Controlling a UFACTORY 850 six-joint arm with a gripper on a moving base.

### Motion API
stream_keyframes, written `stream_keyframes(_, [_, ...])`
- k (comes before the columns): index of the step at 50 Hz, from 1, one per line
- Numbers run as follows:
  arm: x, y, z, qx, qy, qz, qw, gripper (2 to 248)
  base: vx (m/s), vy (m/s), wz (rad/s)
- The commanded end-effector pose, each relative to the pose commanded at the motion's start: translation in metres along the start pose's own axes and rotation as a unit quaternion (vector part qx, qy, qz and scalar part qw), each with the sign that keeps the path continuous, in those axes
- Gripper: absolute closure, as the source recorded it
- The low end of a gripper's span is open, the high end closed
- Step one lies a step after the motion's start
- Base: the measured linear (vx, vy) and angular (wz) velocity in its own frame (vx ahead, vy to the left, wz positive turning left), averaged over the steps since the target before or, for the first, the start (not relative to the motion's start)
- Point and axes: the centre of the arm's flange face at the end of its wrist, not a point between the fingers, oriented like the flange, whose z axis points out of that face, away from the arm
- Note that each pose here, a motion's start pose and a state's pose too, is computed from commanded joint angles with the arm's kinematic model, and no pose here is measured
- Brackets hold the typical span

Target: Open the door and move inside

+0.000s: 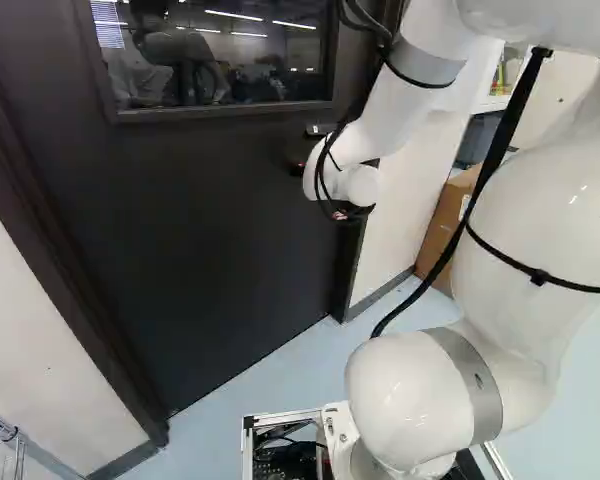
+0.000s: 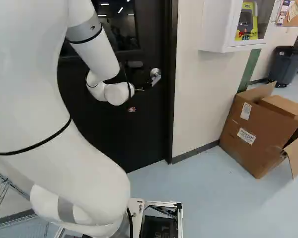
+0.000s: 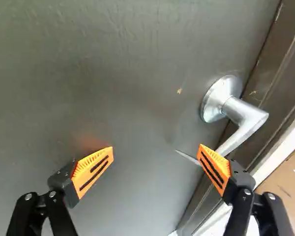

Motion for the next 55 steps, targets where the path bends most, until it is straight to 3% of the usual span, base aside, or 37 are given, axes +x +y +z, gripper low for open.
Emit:
stream_keyframes(32, [-0.031,0.0,0.013,0.0,-0.037,0.0,0.9993,3,0.0,0.0,0.0])
stream_keyframes(55, [-0.033,0.001,0.007,-0.002,-0.039,0.0,0.9992,3,0.0,0.0,0.0])
